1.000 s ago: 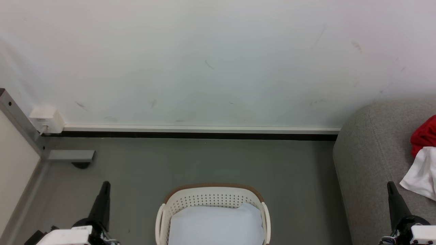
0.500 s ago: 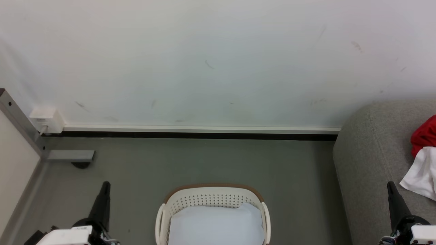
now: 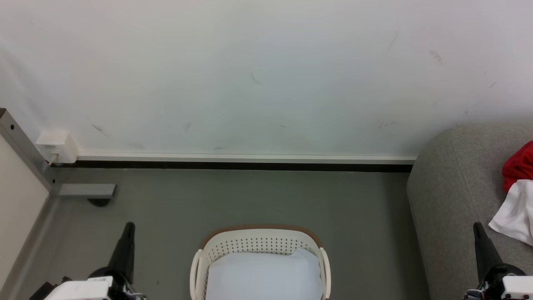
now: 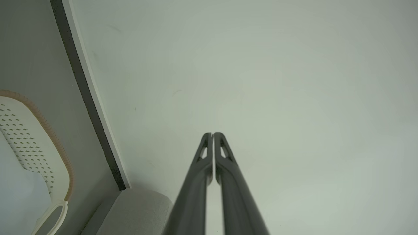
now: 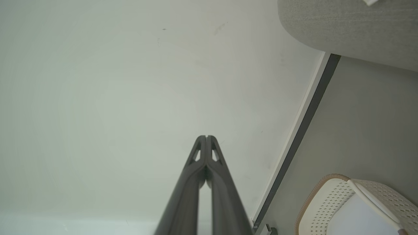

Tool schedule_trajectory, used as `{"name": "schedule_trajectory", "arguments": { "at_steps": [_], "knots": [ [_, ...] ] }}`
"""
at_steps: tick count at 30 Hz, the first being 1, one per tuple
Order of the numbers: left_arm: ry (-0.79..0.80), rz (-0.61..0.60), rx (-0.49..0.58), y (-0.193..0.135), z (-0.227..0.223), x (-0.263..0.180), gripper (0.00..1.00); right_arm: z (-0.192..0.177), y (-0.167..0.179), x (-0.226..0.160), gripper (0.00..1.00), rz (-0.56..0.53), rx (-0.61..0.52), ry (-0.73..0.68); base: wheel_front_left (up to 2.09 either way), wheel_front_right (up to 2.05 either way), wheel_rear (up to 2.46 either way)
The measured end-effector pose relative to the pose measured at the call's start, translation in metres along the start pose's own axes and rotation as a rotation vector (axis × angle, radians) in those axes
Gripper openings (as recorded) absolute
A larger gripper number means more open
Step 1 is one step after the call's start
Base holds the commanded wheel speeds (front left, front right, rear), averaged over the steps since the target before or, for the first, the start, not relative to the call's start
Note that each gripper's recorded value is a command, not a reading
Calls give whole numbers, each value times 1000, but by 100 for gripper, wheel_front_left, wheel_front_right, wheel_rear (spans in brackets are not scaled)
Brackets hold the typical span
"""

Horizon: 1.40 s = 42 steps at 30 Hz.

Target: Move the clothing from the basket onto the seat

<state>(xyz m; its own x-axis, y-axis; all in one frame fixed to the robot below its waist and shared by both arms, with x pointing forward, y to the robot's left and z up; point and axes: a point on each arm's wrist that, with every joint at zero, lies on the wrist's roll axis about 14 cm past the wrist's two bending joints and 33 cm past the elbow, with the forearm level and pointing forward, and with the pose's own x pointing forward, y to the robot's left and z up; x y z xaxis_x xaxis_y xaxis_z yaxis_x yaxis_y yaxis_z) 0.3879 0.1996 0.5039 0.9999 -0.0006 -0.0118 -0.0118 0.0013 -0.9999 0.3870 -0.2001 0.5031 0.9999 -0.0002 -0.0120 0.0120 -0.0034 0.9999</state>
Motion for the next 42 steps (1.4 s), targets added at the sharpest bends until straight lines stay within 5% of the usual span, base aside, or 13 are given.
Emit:
{"name": "schedule_trajectory", "arguments": {
  "at_steps": [42],
  "knots": [
    [0,0,0,0,0,0,0,0,0,0,0,0,0,0,0,0,0]
  ]
}}
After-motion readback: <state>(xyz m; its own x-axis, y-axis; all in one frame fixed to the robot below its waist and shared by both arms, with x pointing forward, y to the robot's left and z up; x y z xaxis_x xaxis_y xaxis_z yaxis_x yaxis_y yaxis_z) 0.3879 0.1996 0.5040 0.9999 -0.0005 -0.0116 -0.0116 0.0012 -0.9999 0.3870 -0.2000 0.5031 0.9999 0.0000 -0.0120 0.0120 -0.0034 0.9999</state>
